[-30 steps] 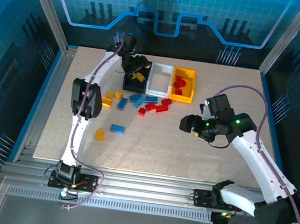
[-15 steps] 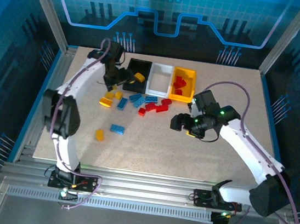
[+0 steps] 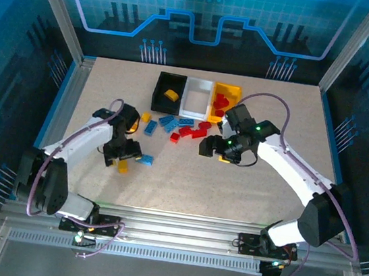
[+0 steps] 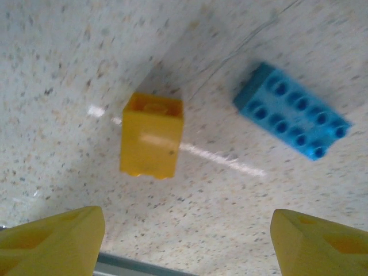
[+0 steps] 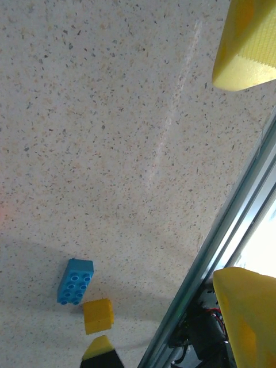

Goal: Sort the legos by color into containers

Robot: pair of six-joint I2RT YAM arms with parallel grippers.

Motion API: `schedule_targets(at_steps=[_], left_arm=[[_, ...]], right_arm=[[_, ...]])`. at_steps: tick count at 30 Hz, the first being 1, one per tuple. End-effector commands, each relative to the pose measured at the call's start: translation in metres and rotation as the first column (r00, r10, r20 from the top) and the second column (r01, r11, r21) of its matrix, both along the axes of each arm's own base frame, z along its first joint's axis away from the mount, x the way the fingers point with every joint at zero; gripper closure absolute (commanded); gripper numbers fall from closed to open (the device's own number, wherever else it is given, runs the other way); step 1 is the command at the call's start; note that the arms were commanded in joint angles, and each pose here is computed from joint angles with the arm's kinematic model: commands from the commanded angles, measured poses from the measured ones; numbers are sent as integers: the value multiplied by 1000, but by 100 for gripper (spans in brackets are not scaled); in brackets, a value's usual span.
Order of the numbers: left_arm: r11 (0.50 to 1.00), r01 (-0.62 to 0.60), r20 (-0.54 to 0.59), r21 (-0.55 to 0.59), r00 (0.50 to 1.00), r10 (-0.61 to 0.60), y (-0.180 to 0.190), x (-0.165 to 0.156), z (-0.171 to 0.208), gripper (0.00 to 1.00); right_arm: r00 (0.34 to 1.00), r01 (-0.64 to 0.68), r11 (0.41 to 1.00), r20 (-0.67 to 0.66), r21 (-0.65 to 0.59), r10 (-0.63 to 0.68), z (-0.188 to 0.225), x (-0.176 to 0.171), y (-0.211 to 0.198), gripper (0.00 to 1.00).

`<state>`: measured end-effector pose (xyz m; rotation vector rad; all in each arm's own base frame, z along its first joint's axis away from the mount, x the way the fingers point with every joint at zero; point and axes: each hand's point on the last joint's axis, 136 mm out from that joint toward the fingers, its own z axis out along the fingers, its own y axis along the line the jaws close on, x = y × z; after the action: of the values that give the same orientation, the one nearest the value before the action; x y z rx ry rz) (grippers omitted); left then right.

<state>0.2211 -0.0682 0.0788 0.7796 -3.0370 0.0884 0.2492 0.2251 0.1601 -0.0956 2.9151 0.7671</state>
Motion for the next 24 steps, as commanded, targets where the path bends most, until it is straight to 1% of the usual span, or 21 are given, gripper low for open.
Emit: schedule_targets(at_steps=[1, 7, 13, 20, 24], left_arm=[[999, -45, -6, 30, 999, 45, 6, -12, -5, 25], [997, -50, -36, 61, 998, 52, 11, -16, -21, 28], [995, -56, -45, 85, 997, 60, 12, -8, -38, 32], [993, -37, -91, 111, 995, 47, 15, -5, -56, 35], [993, -35, -101, 116, 994, 47, 17, -3, -63, 40]], right_arm=[[999, -47, 999, 9, 23, 47, 5, -2, 11, 19], [998, -56, 998, -3, 21, 56, 1, -5, 12, 19], [998, -60, 998, -2, 11, 61, 0, -8, 9, 19], [998, -60, 998, 0, -5, 60, 0, -14, 2, 19], [999, -52, 999, -4, -8, 51, -1, -17, -1, 19]])
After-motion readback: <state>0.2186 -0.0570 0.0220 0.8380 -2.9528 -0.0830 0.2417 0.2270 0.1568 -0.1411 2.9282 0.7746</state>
